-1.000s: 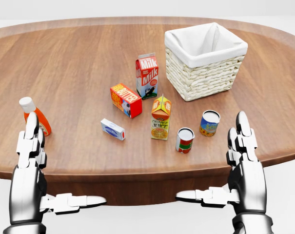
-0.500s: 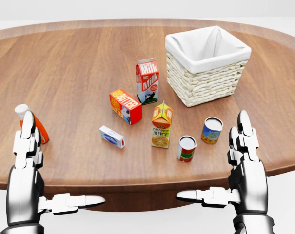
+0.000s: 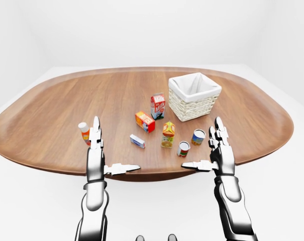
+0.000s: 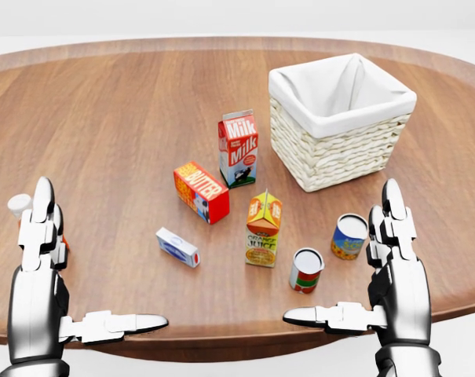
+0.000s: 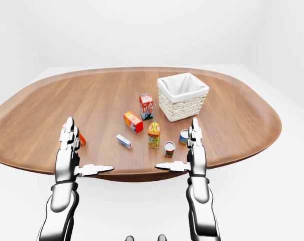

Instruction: Pick up the alphabet soup and the tomato sauce, and put them in the basket.

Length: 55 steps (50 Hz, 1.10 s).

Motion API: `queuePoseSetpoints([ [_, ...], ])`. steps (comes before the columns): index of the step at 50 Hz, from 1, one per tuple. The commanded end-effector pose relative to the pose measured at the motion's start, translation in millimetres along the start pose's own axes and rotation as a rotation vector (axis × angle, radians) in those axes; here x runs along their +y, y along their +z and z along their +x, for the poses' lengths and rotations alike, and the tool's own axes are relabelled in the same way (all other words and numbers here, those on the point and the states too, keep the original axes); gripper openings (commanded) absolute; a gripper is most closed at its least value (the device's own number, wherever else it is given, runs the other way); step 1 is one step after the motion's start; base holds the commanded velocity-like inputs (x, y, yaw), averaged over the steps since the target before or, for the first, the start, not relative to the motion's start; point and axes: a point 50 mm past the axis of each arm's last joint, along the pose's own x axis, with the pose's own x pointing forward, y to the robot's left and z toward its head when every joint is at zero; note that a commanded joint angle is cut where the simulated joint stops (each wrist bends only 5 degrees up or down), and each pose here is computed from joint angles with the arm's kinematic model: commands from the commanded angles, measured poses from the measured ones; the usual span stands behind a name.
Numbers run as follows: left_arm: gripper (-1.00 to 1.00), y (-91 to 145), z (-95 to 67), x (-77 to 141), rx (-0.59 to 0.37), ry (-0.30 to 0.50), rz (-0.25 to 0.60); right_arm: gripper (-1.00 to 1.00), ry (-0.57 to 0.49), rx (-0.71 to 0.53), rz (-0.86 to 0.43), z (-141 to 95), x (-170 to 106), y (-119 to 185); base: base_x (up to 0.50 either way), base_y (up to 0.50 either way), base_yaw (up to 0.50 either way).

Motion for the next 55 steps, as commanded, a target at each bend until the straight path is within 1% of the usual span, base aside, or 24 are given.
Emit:
queuePoseSetpoints([
  [1,1.0,-1.3,0.2,-1.0,0.005,-0.007,0.0,1.0,0.001,0.006,-0.002,-0.6,-0.2,-1.3,0.21,0.0,0.0],
  [52,1.0,0.5,1.4,-0.2,-0.004,-0.006,0.0,1.0,0.004,0.01,-0.004,-0.2,0.6,-2.4,0.21,0.0,0.0],
  [53,1.0,0.5,1.6,-0.1,-0.004,-0.007,-0.001,1.0,0.003,0.009,-0.003,-0.1,0.5,-2.1,0.21,0.0,0.0],
  [54,1.0,0.8,1.9,0.2,-0.006,-0.005,-0.002,1.0,0.002,-0.038,-0.002,1.5,0.5,8.7,0.21,0.0,0.0],
  [55,1.0,1.7,2.2,0.9,-0.01,-0.001,-0.003,1.0,0.001,0.006,-0.004,0.9,0.7,-1.7,0.21,0.0,0.0],
])
